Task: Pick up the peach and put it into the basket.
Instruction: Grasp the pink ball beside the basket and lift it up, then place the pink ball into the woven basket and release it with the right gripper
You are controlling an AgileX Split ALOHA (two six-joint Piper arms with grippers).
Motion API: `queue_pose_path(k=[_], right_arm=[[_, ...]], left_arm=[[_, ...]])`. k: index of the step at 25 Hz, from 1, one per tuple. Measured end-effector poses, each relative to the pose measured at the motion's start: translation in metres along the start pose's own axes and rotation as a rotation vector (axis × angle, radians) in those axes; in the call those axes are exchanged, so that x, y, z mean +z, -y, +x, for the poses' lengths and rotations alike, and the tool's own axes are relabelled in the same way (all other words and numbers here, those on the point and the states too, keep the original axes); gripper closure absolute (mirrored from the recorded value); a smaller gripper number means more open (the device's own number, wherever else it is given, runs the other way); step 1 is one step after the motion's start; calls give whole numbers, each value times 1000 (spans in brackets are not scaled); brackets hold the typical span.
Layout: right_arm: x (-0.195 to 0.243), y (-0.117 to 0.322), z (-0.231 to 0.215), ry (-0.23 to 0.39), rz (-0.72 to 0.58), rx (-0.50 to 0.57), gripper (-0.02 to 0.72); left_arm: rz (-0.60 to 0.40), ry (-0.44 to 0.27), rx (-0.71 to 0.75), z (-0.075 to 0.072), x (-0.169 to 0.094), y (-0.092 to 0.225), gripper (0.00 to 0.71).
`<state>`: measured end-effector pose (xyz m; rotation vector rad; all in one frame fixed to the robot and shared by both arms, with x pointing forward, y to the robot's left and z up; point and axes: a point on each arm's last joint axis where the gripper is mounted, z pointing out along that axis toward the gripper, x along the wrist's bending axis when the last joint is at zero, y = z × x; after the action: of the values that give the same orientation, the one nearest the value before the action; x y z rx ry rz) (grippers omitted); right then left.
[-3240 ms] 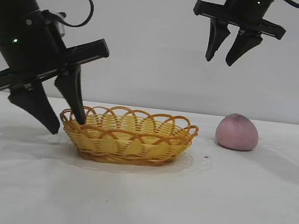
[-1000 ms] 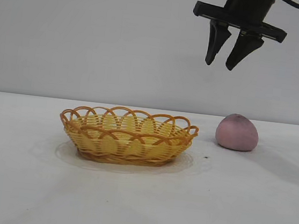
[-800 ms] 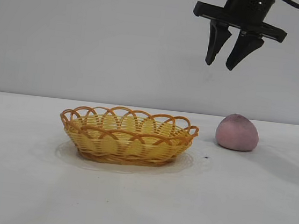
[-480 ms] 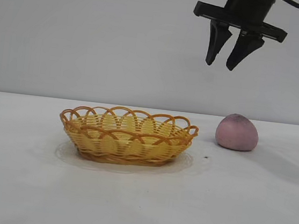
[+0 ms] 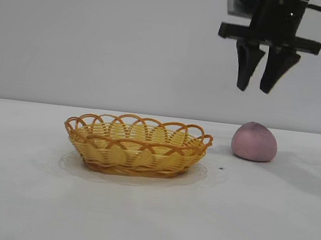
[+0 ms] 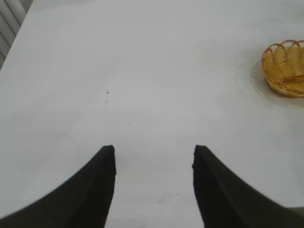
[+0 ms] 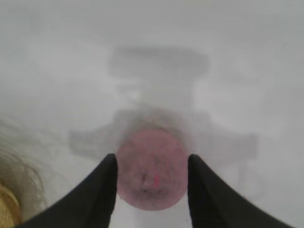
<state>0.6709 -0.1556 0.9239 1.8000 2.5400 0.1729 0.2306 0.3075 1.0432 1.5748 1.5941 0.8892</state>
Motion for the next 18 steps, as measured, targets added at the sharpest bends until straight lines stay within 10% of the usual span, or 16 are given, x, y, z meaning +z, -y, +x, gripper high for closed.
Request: queue_pose_path(k=[5,18], right_arm=[[-8,-5,3,-19,-64,-57,703],[-89,26,145,-233,-170,-439,703]], left_arm=[[0,-3,-2,0,0,0,330],[-3,-78,-45,-1,-1,0,330]])
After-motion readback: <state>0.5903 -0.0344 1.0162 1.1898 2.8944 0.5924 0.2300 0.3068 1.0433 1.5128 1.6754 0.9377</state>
